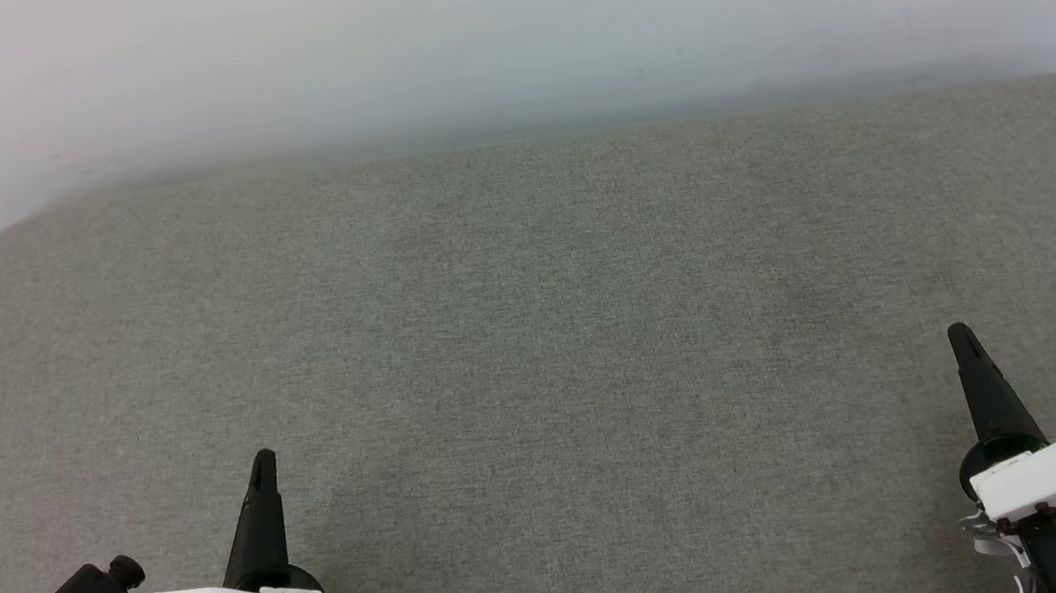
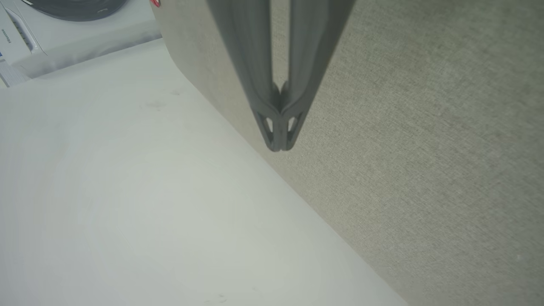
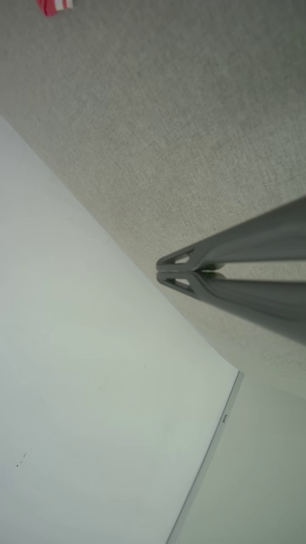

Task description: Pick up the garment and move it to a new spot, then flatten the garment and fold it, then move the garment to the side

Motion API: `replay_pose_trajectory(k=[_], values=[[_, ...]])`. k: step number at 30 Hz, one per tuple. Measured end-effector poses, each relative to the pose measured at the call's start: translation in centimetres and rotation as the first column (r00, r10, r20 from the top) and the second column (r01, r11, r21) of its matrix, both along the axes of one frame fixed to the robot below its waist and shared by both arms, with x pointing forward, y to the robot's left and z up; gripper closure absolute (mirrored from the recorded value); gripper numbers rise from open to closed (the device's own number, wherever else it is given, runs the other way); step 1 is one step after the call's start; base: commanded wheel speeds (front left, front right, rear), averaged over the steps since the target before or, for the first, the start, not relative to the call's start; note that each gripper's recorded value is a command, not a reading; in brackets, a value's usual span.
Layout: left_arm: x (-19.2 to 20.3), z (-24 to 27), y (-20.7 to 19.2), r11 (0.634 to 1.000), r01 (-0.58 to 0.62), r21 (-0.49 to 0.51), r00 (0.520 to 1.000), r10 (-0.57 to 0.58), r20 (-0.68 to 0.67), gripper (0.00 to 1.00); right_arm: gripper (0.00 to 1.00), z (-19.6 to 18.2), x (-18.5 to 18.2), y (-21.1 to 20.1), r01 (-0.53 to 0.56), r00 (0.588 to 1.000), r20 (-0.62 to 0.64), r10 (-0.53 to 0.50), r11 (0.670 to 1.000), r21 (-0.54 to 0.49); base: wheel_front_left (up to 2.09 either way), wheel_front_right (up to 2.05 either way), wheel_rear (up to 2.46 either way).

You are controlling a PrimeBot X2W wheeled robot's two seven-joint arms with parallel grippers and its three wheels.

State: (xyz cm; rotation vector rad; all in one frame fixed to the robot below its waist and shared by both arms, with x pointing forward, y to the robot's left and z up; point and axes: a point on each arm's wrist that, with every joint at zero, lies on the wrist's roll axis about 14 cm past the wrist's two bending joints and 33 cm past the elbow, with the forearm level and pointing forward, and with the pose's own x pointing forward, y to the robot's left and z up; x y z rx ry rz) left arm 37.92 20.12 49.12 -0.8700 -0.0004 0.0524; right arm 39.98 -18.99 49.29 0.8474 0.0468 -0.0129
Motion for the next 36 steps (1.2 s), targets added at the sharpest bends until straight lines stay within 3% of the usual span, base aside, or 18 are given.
replay_pose_trajectory(k=[18,36], values=[[0.18,-0.11,0.23,0.980,-0.006,-0.198,1.000,0.004,-0.012,1.00,1.00,0.00,-0.30,-0.27,0.013,1.000,-0.009,-0.011,0.979,0.202,0.00,0.00,0.00],[0.36,0.06,0.19,0.933,-0.002,-0.359,1.000,-0.002,-0.011,1.00,1.00,0.13,-0.59,-0.53,0.023,1.000,-0.010,-0.021,0.929,0.369,0.00,0.00,0.00]])
